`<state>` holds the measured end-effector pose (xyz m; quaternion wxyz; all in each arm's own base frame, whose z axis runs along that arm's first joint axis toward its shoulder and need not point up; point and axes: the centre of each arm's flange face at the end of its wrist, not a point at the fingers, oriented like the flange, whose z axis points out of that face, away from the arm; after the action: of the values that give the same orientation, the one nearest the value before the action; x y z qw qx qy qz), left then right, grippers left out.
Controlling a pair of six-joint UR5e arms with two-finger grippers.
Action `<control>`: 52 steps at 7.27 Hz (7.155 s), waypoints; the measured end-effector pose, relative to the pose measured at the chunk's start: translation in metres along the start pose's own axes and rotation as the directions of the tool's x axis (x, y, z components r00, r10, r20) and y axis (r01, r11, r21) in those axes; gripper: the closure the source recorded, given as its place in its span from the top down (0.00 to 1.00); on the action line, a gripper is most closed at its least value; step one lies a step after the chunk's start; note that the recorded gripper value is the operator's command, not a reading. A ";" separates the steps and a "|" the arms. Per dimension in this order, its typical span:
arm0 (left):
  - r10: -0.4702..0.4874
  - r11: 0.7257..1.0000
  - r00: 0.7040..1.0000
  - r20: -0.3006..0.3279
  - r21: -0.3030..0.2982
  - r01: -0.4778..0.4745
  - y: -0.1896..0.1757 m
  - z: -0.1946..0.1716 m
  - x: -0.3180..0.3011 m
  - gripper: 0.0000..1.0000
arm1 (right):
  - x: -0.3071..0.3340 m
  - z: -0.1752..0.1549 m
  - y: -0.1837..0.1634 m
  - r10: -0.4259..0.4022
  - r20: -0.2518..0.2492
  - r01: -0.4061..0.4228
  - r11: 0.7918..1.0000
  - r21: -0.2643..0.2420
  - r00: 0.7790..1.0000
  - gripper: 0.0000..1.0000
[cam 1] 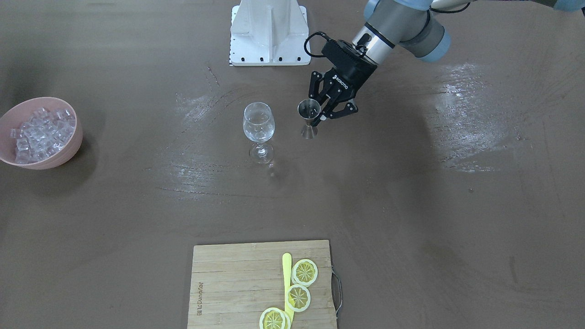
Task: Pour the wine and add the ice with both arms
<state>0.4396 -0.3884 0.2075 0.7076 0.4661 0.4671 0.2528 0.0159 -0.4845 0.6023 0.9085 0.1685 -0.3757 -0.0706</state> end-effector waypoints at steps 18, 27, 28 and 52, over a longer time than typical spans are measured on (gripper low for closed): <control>0.203 0.918 0.958 0.205 -0.380 -0.113 -0.102 -0.010 0.080 0.00 | 0.001 0.001 0.004 0.004 0.001 -0.004 1.000 -0.005 1.000 1.00; 0.344 0.824 0.888 0.305 -0.552 -0.129 -0.135 0.004 0.095 0.00 | 0.005 0.004 0.006 0.011 0.000 -0.011 1.000 -0.012 1.000 1.00; 0.355 0.811 0.882 0.309 -0.571 -0.127 -0.140 0.007 0.097 0.00 | 0.005 0.005 0.006 0.012 0.000 -0.012 1.000 -0.013 1.000 1.00; 0.494 0.675 0.808 0.321 -0.728 -0.124 -0.167 0.035 0.139 0.00 | 0.012 0.013 0.008 0.026 0.002 -0.026 0.999 -0.029 1.000 1.00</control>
<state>0.5191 -0.3660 0.0037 0.8658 0.2994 0.0560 0.3970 0.0156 -0.4833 0.6216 0.9113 0.1504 -0.3779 -0.0644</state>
